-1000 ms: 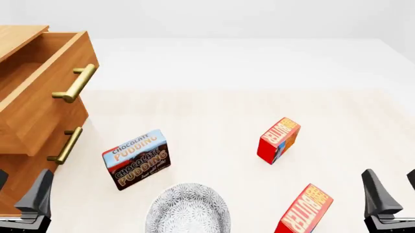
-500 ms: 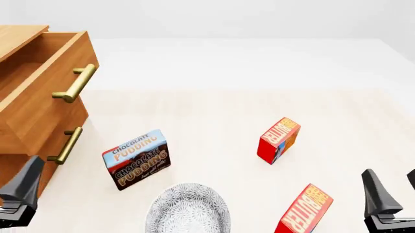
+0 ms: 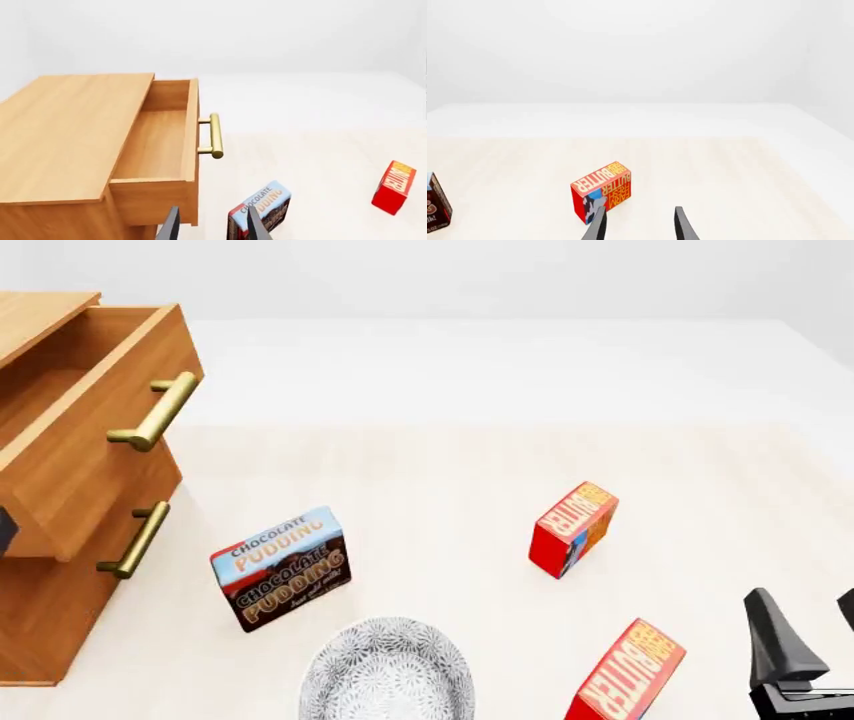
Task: Put the butter at the front in the top drawer of the cabinet and close it.
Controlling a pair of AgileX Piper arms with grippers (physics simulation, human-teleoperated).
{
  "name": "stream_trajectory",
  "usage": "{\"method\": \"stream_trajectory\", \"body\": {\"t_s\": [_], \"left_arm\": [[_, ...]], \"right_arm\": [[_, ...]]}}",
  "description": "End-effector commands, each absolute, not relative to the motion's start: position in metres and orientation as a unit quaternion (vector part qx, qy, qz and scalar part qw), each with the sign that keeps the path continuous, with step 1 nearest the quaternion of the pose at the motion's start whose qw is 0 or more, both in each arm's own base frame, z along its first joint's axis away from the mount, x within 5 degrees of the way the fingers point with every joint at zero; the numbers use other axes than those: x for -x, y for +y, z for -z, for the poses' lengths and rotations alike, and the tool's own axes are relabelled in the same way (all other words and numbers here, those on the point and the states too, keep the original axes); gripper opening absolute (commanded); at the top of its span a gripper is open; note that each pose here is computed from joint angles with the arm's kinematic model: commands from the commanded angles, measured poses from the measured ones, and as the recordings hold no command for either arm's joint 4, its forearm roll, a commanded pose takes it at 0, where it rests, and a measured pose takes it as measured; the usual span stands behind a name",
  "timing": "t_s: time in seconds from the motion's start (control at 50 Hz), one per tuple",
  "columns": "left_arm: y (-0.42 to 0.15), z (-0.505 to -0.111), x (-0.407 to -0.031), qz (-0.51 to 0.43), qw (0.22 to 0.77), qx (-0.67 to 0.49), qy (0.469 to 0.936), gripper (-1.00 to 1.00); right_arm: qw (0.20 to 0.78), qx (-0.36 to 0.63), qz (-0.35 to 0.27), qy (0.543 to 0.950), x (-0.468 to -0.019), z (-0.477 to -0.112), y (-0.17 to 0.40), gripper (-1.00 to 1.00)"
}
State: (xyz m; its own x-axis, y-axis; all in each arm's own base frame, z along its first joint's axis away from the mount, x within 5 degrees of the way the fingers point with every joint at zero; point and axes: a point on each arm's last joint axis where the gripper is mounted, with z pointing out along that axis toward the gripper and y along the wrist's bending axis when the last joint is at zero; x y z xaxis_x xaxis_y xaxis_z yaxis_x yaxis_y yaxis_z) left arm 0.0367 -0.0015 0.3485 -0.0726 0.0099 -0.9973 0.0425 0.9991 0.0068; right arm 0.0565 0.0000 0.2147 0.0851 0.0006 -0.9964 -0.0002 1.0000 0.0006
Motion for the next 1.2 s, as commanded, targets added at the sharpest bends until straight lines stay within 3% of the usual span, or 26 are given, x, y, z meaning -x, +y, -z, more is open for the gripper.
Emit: {"method": "stream_trajectory", "body": {"t_s": [0.02,0.48,0.84,1.04,1.08,1.2], "left_arm": [[-0.002,-0.390,-0.038,0.012,0.656,-0.020,0.754,1.00],[-0.001,-0.439,-0.039,0.004,0.613,-0.019,0.790,1.00],[-0.005,-0.477,-0.067,0.029,0.549,-0.024,0.835,1.00],[-0.010,-0.474,-0.091,0.051,0.493,-0.008,0.869,1.00],[-0.009,-0.486,-0.084,0.050,0.507,-0.007,0.860,1.00],[-0.008,-0.480,-0.095,0.043,0.485,0.005,0.873,1.00]], "right_arm": [[0.737,0.000,0.000,0.676,-0.056,-0.214,0.000,1.00],[0.737,0.000,-0.001,0.676,-0.056,-0.214,0.000,1.00],[0.737,0.001,-0.001,0.676,-0.056,-0.214,0.000,1.00],[0.737,0.001,-0.001,0.676,-0.057,-0.214,0.000,1.00],[0.737,0.001,-0.001,0.676,-0.057,-0.214,0.000,1.00],[0.737,0.001,-0.001,0.676,-0.057,-0.214,0.000,1.00]]}}
